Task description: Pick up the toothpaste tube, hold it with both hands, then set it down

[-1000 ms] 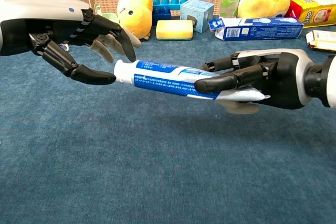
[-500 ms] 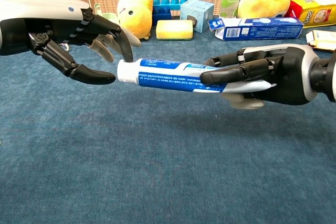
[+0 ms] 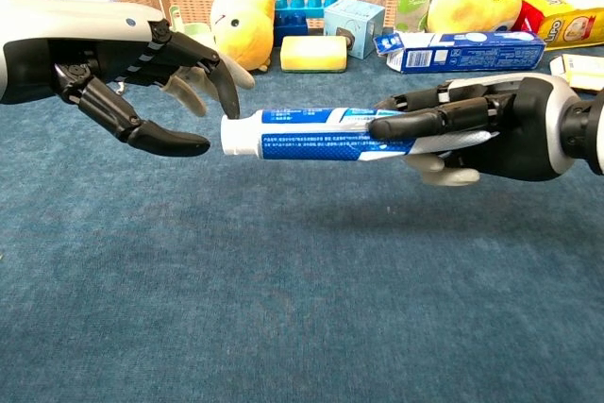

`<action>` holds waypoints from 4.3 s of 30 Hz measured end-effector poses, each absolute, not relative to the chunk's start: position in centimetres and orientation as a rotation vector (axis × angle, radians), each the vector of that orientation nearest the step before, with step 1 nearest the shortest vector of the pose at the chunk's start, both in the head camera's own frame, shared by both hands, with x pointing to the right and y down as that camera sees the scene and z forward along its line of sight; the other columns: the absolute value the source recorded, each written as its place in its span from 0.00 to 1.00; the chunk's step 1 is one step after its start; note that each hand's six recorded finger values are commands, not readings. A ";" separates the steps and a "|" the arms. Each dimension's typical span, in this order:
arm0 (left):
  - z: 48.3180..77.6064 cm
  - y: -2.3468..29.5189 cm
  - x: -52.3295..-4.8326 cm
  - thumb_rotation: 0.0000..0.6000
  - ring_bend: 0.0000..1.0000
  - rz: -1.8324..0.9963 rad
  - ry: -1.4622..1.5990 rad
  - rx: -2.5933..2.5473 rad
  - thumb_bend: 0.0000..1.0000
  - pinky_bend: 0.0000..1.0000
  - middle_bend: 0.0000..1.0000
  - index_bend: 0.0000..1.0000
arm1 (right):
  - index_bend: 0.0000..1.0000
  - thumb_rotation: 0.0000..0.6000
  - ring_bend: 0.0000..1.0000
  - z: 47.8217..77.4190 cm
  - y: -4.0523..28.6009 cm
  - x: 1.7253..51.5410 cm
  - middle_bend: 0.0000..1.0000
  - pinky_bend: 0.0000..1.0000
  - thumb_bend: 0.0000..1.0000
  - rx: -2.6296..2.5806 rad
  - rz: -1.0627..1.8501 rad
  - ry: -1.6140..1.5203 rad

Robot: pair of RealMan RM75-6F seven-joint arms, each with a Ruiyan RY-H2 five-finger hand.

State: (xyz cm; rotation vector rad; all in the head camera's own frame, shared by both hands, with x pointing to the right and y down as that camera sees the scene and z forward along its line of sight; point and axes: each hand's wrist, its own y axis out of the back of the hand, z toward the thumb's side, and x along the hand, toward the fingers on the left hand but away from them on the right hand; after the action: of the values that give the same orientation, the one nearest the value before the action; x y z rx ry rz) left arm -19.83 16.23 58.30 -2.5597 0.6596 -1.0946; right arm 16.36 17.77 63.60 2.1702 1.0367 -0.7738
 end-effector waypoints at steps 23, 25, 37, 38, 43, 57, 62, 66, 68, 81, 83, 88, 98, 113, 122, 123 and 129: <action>58.4 16.4 -20.2 0.85 0.14 -1.107 0.662 -2.546 0.24 0.19 0.12 0.41 | 0.90 1.00 0.79 63.5 16.6 17.2 0.83 0.93 0.42 2.087 -0.734 1.118; 58.3 16.4 -20.1 0.84 0.14 -1.102 0.666 -2.544 0.24 0.19 0.12 0.40 | 0.90 1.00 0.79 63.4 16.6 17.2 0.83 0.93 0.42 2.083 -0.726 1.126; 56.3 15.8 -20.9 0.84 0.14 -1.049 0.747 -2.506 0.24 0.19 0.12 0.33 | 0.90 1.00 0.78 63.4 16.7 17.5 0.82 0.92 0.41 2.112 -0.751 1.187; 56.0 15.6 -21.4 0.85 0.14 -1.048 0.766 -2.491 0.24 0.19 0.12 0.32 | 0.90 1.00 0.78 63.5 16.6 17.7 0.82 0.92 0.41 2.117 -0.760 1.199; 54.7 15.4 -24.0 0.84 0.14 -1.069 0.854 -2.421 0.24 0.19 0.13 0.31 | 0.90 1.00 0.76 64.0 16.2 19.0 0.81 0.90 0.41 2.141 -0.822 1.274; 51.6 18.5 -36.6 0.85 0.14 -1.287 1.177 -2.147 0.24 0.17 0.13 0.30 | 0.73 1.00 0.55 65.6 14.6 24.1 0.62 0.43 0.39 2.239 -0.953 1.438; 51.3 19.8 -40.4 0.84 0.14 -1.380 1.267 -2.053 0.24 0.17 0.13 0.30 | 0.64 1.00 0.39 66.2 14.3 25.9 0.53 0.28 0.36 2.314 -0.991 1.471; 51.4 20.5 -41.8 0.84 0.13 -1.427 1.284 -1.988 0.24 0.16 0.13 0.30 | 0.52 0.98 0.25 67.1 14.4 28.0 0.42 0.21 0.34 2.371 -1.080 1.497; 51.6 21.0 -42.3 0.84 0.13 -1.449 1.296 -1.970 0.24 0.16 0.13 0.30 | 0.46 0.90 0.19 67.4 14.6 28.7 0.38 0.20 0.34 2.383 -1.105 1.514; 51.8 22.1 -43.5 0.85 0.13 -1.490 1.296 -1.873 0.24 0.12 0.12 0.27 | 0.26 0.44 0.06 66.2 15.1 31.1 0.23 0.17 0.33 2.418 -1.021 1.677; 51.8 22.3 -43.6 0.84 0.13 -1.494 1.290 -1.857 0.24 0.11 0.12 0.26 | 0.26 0.51 0.06 65.8 15.2 31.3 0.23 0.17 0.33 2.424 -1.006 1.705; 51.8 23.0 -44.0 0.84 0.12 -1.516 1.257 -1.814 0.24 0.10 0.13 0.25 | 0.31 0.91 0.07 64.5 15.6 31.9 0.24 0.17 0.33 2.462 -1.003 1.770; 52.2 24.9 -45.5 0.83 0.11 -1.582 1.178 -1.703 0.24 0.09 0.13 0.24 | 0.34 1.00 0.07 62.2 17.0 33.1 0.25 0.17 0.30 2.658 -1.386 1.848; 52.0 26.1 -46.0 0.89 0.11 -1.593 1.072 -1.603 0.24 0.08 0.14 0.24 | 0.36 1.00 0.07 58.8 20.5 34.4 0.26 0.17 0.28 2.685 -2.172 1.768; 51.8 26.0 -44.9 0.96 0.11 -1.561 1.085 -1.626 0.24 0.07 0.14 0.23 | 0.36 1.00 0.07 58.1 21.7 35.3 0.26 0.17 0.28 2.672 -2.220 1.724; 51.8 25.9 -44.8 0.95 0.11 -1.560 1.084 -1.626 0.24 0.07 0.14 0.23 | 0.37 1.00 0.07 58.1 21.9 35.4 0.26 0.17 0.28 2.672 -2.224 1.711; 51.5 25.8 -44.3 0.95 0.11 -1.551 1.096 -1.625 0.24 0.07 0.14 0.23 | 0.39 1.00 0.07 58.4 22.3 36.0 0.26 0.17 0.28 2.656 -2.213 1.686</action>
State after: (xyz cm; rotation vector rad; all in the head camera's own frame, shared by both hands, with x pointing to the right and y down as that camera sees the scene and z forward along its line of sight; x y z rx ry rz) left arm -44.34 25.85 51.46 -1.6254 1.0961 -1.5509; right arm 36.02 22.30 58.41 2.6557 1.6861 -2.2135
